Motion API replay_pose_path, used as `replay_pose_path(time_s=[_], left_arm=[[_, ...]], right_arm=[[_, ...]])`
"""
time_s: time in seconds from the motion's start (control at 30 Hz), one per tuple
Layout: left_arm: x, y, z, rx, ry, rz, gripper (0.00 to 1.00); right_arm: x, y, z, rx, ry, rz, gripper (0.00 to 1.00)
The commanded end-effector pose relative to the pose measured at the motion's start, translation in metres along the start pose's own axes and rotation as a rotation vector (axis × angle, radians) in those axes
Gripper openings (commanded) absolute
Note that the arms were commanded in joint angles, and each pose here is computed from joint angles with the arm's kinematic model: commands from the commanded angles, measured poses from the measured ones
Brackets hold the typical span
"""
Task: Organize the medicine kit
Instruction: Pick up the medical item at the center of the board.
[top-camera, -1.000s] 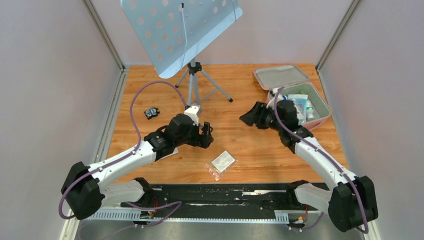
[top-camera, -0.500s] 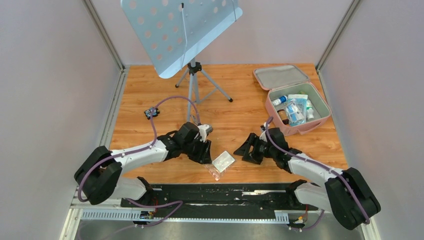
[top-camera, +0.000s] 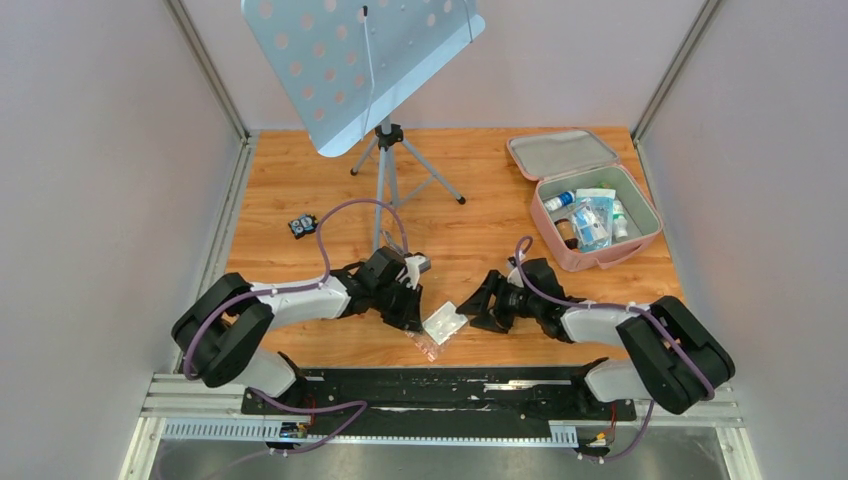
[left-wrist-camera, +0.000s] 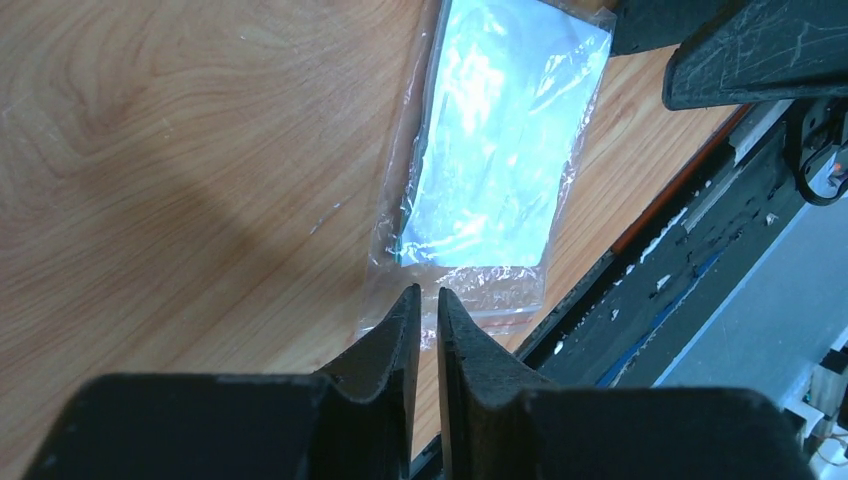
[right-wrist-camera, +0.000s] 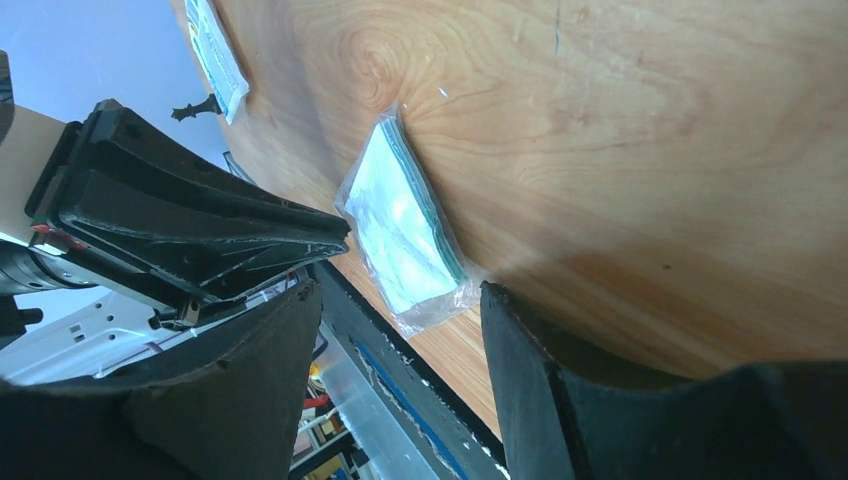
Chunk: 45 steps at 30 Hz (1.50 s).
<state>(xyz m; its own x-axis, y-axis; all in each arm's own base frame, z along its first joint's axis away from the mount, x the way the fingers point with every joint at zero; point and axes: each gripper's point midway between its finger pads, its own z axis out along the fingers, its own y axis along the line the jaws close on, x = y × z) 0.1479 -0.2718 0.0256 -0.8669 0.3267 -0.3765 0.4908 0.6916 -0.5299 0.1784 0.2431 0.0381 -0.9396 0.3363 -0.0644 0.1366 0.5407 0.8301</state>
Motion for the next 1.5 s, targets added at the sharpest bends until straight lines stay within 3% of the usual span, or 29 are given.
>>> replay_pose_path(time_s=[0.0, 0.4, 0.73, 0.83, 0.93, 1.1, 1.27, 1.33, 1.37, 1.43, 1.47], left_arm=[[-0.004, -0.003, 0.005, 0.026, -0.011, 0.008, 0.19], [-0.002, 0.006, 0.023, 0.013, 0.015, -0.017, 0.14], [-0.004, 0.008, 0.021, -0.001, 0.005, -0.014, 0.13], [-0.004, 0.007, 0.021, 0.0, 0.006, -0.013, 0.13], [-0.004, 0.008, 0.02, -0.004, 0.006, -0.012, 0.13], [-0.007, 0.004, 0.014, -0.002, -0.003, 0.004, 0.13], [-0.014, 0.0, 0.001, -0.017, -0.019, 0.027, 0.15], [-0.019, -0.003, -0.006, -0.028, -0.035, 0.036, 0.25], [-0.021, -0.002, -0.01, -0.044, -0.037, 0.038, 0.4], [-0.03, -0.007, -0.022, -0.058, -0.072, 0.051, 0.58], [-0.036, -0.011, -0.03, -0.055, -0.101, 0.064, 0.62]], right_arm=[[-0.005, 0.018, 0.005, -0.077, -0.006, -0.008, 0.63], [0.002, 0.047, 0.01, -0.234, 0.06, -0.066, 0.61], [0.009, 0.042, 0.02, -0.244, 0.106, -0.041, 0.55], [0.007, 0.039, 0.021, -0.231, 0.09, -0.03, 0.42], [0.003, 0.039, 0.021, -0.213, 0.068, -0.031, 0.21], [-0.004, 0.037, 0.023, -0.163, 0.04, -0.061, 0.03], [-0.015, 0.04, 0.023, -0.124, 0.01, -0.118, 0.0], [-0.023, 0.045, 0.02, -0.112, -0.011, -0.153, 0.0], [-0.029, 0.047, 0.017, -0.1, -0.027, -0.17, 0.0], [-0.046, 0.05, 0.008, -0.073, -0.075, -0.219, 0.0], [-0.058, 0.054, 0.0, -0.064, -0.108, -0.251, 0.0]])
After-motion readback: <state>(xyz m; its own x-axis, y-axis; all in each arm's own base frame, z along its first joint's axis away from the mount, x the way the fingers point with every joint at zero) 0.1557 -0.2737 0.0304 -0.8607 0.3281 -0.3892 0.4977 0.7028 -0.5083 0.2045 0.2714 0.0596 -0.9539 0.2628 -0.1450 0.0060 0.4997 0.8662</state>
